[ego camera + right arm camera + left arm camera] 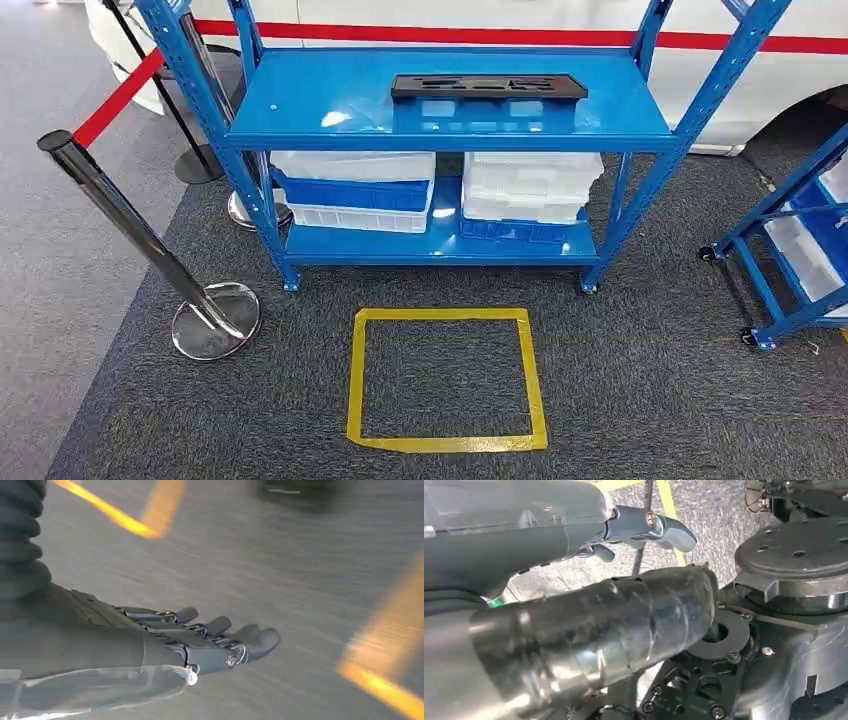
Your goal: Take the parts from the cabinet and place them on the table.
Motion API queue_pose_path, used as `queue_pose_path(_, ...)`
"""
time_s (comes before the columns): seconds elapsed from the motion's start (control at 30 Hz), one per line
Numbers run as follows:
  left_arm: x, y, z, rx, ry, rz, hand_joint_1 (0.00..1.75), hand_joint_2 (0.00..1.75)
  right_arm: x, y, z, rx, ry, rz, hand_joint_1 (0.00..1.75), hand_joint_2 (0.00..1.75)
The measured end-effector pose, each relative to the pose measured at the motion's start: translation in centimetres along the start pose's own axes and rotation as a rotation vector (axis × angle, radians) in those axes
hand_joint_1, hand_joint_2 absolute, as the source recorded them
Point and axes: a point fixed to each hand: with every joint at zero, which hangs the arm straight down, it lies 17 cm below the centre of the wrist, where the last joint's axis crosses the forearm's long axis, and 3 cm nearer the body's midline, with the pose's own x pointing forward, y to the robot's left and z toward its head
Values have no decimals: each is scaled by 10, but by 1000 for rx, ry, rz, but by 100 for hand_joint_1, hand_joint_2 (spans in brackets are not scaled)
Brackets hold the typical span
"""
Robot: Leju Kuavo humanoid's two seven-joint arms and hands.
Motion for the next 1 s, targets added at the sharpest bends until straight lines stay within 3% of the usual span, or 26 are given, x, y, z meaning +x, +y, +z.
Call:
queue_pose_path(0.13,2,1,14,20,-27,12,0,0,175,-13,-15,20,-417,53,0,175)
queue_pose_path(0.3,4,-7,36,7,-67,24,0,0,378,-65,43,7,-880,58,0,175)
queue_pose_path(0.4,7,-6,50,-7,-91,16,0,0,470,-88,94,-32,-1059,170,0,175)
queue_pose_path(0.5,-1,-7,63,-3,-66,14,0,0,541,-107,137,-246,-1134,461,0,175)
queue_pose_path(0.57,-2,-8,60,28,-32,9,0,0,571,-110,158,-426,-1156,668,0,175)
queue_pose_path(0.6,-4,-18,35,35,7,8,0,0,582,-102,169,-501,-1174,755,0,175)
queue_pose_path(0.7,-14,-9,-57,55,85,-21,0,0,588,-76,180,-563,-1204,875,0,175)
queue_pose_path(0.77,-7,-10,-91,46,77,-37,0,0,587,-60,183,-625,-1214,985,0,175)
queue_pose_path(0.83,0,13,-100,161,55,-64,0,0,588,-62,194,-764,-1212,1134,0,175)
queue_pose_path(0.9,0,41,-92,324,47,-101,0,0,587,-70,203,-864,-1199,1225,0,175)
queue_pose_path(1.0,-1,53,-86,383,51,-125,0,0,574,-70,198,-877,-1182,1272,0,175)
